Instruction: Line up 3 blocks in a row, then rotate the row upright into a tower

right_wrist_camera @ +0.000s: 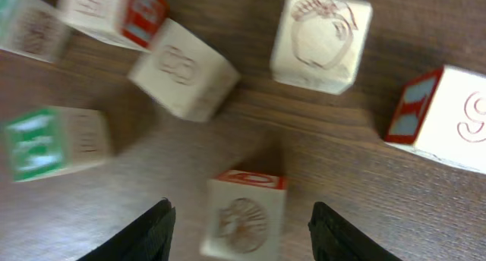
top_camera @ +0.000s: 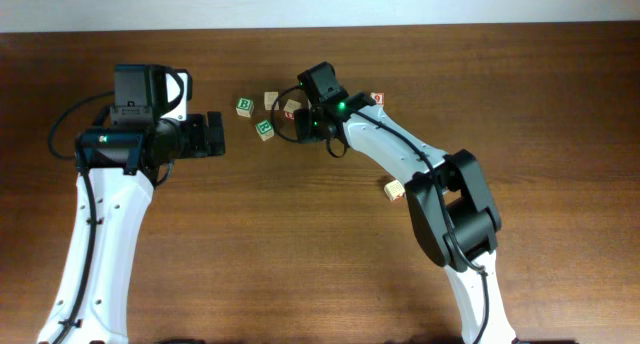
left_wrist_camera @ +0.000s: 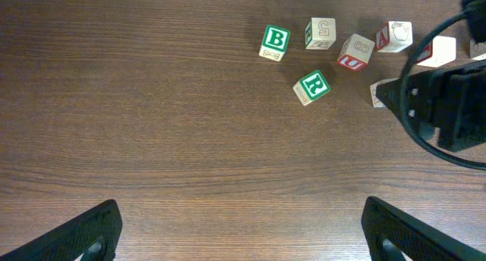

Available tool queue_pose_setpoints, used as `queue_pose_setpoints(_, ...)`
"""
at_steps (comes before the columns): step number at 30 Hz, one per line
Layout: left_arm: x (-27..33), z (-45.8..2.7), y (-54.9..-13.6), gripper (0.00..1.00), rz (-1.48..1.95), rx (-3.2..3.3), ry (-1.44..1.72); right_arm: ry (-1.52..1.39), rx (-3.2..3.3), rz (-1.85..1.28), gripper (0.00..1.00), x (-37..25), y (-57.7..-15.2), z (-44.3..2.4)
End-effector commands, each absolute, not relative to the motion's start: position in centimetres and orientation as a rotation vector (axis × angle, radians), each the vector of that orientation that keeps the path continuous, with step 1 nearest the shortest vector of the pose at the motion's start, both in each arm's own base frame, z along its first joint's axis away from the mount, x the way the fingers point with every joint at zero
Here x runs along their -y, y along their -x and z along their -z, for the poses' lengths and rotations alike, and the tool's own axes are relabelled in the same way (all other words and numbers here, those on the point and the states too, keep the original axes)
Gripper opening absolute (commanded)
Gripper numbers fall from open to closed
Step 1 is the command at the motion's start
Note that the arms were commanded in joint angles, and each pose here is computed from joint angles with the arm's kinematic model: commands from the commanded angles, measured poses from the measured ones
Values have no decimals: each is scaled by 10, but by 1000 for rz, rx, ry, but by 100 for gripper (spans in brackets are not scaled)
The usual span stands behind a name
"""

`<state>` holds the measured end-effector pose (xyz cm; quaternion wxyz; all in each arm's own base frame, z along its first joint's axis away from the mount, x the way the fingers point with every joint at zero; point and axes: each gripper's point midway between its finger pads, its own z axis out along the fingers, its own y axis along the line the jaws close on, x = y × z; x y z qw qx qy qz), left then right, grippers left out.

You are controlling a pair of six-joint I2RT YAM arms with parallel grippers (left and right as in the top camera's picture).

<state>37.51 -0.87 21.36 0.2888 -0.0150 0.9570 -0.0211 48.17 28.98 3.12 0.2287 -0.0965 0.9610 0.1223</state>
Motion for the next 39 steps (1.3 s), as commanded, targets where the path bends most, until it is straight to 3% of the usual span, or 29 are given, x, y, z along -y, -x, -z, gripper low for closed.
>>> queue_pose_setpoints(1, 8, -220, -379, 99, 57, -2536, 60, 268, -2637, -279, 53, -283, -487, -27)
queue_pose_setpoints(7, 8, -220, -379, 99, 57, -2536, 60, 273, -2712, -240, 28, -274, -472, -34)
queue_pose_setpoints(10, 8, -220, -379, 99, 57, -2536, 60, 222, -2811, -215, 28, -265, -453, -50)
queue_pose_setpoints(17, 8, -220, -379, 99, 57, -2536, 60, 251, -3211, -149, 29, -236, -364, -40)
queue_pose_setpoints(24, 8, -220, -379, 99, 57, -2536, 60, 260, -3340, 140, 29, -195, -329, -22)
queue_pose_setpoints(30, 8, -220, -379, 99, 57, -2536, 60, 268, -3339, 305, 38, -175, -325, -19)
queue_pose_setpoints(39, 8, -220, -379, 99, 57, -2536, 60, 153, -3371, 331, 41, -145, -332, -22)
